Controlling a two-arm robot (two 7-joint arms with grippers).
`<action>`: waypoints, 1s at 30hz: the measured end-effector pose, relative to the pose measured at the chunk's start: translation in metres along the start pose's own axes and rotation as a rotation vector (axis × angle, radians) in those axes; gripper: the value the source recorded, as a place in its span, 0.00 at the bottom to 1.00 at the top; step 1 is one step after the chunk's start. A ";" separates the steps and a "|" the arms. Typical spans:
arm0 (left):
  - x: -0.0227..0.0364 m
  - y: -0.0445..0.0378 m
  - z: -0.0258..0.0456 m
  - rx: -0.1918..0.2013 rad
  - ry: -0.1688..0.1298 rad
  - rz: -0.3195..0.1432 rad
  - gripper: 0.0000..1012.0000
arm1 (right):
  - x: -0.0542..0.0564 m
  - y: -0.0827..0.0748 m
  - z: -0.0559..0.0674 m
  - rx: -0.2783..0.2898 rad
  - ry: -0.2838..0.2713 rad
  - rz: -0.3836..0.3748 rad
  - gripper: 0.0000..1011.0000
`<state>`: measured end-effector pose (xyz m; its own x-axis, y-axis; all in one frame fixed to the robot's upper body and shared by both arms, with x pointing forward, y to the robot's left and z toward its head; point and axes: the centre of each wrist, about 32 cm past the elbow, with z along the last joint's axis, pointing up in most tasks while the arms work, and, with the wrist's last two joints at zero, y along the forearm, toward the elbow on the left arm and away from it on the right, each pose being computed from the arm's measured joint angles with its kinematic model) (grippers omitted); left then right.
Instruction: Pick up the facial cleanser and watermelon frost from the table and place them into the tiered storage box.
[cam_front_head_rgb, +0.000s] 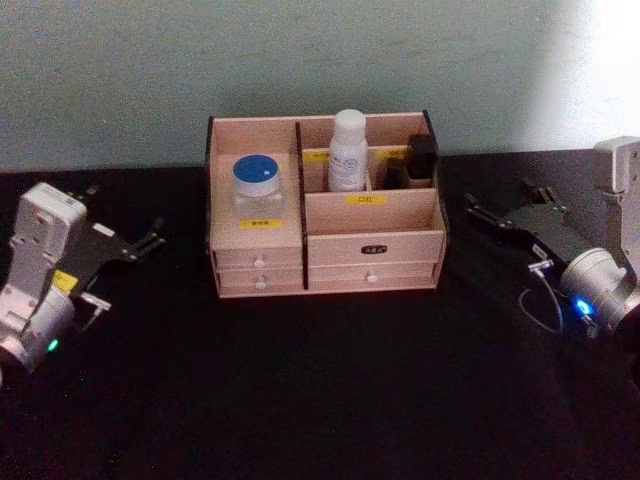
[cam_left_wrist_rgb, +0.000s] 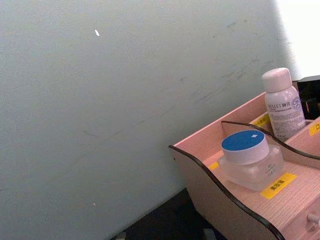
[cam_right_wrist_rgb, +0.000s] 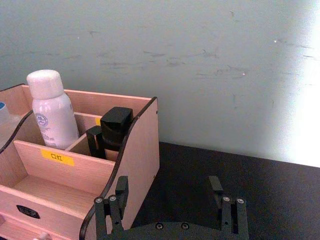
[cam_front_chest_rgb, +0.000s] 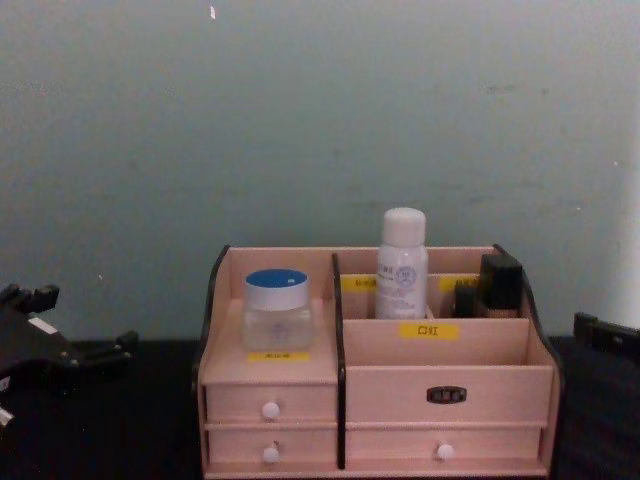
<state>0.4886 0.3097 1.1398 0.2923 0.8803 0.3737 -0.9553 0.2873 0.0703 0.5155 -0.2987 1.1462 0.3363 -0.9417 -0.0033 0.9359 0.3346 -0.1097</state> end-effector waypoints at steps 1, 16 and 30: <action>0.0000 0.0000 0.0000 0.000 0.000 0.000 0.99 | 0.000 0.000 0.000 0.000 0.000 0.000 0.99; 0.0000 0.0000 0.0000 0.000 0.000 0.000 0.99 | 0.000 0.000 0.000 0.000 0.000 0.000 0.99; 0.0000 0.0000 0.0000 0.000 0.000 0.000 0.99 | 0.000 0.000 0.000 0.000 0.000 0.000 0.99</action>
<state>0.4886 0.3097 1.1398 0.2923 0.8803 0.3737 -0.9552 0.2874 0.0703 0.5155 -0.2987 1.1462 0.3364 -0.9417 -0.0033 0.9359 0.3347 -0.1098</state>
